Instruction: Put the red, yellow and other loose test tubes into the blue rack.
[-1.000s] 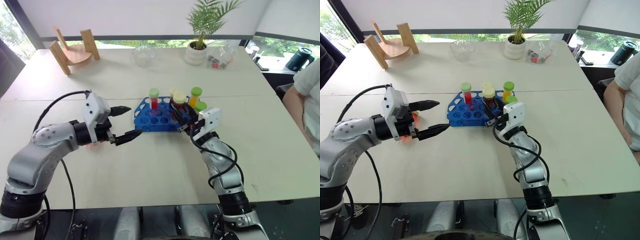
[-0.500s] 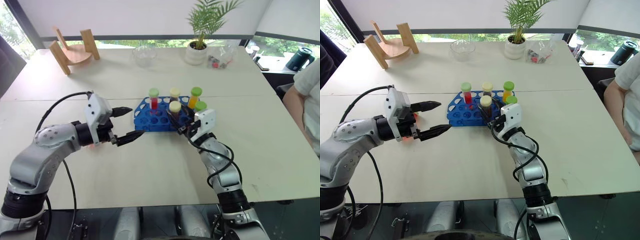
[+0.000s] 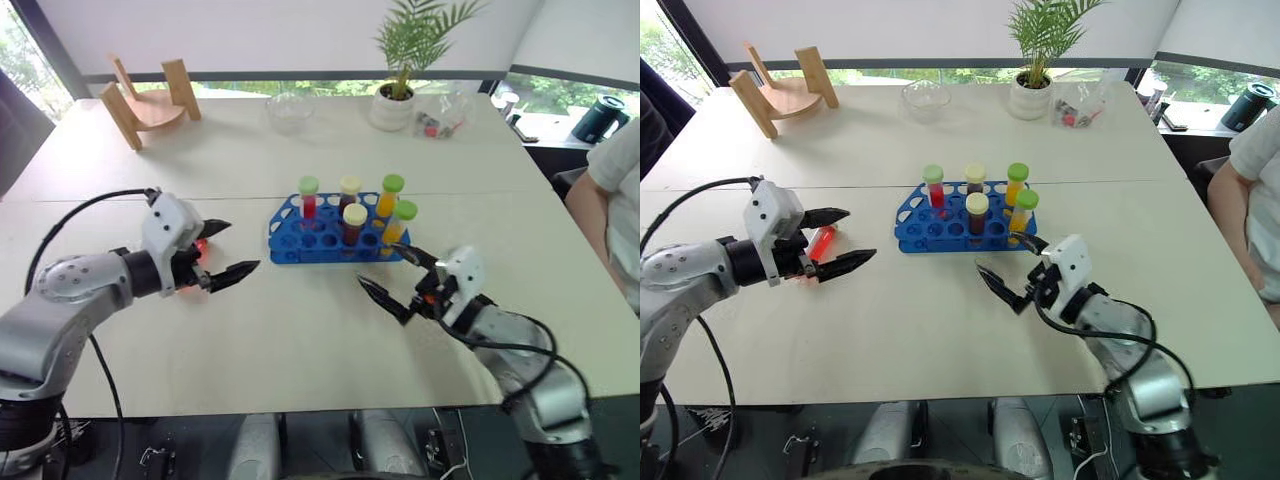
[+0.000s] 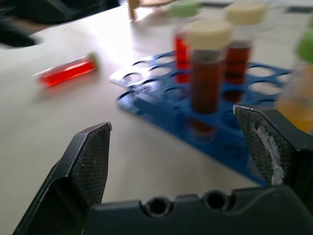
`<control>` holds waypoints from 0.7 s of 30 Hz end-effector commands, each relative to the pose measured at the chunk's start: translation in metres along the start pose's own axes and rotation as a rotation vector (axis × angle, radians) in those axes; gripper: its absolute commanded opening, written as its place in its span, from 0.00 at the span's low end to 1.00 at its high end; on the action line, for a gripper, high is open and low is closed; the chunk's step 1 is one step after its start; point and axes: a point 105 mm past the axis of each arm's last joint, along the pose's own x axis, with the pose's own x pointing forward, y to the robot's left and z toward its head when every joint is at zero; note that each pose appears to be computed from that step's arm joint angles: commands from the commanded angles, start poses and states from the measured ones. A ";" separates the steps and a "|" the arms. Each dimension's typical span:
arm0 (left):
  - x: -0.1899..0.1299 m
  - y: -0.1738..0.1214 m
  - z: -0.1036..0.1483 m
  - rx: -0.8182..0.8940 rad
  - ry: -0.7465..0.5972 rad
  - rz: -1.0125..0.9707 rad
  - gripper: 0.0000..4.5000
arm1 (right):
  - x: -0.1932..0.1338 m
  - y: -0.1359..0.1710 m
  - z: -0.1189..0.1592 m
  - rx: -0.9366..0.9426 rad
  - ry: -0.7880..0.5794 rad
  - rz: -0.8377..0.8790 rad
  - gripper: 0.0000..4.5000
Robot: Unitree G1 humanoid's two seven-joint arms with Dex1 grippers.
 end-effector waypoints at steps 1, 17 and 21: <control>0.000 0.031 -0.002 -0.030 0.092 0.137 1.00 | -0.009 0.008 0.038 -0.071 -0.023 0.196 0.98; 0.009 0.076 -0.041 -0.443 0.662 0.240 1.00 | -0.007 -0.001 0.067 -0.242 0.062 0.525 0.98; 0.012 0.073 -0.052 -0.464 0.703 0.232 1.00 | -0.009 -0.001 0.068 -0.233 0.058 0.501 0.98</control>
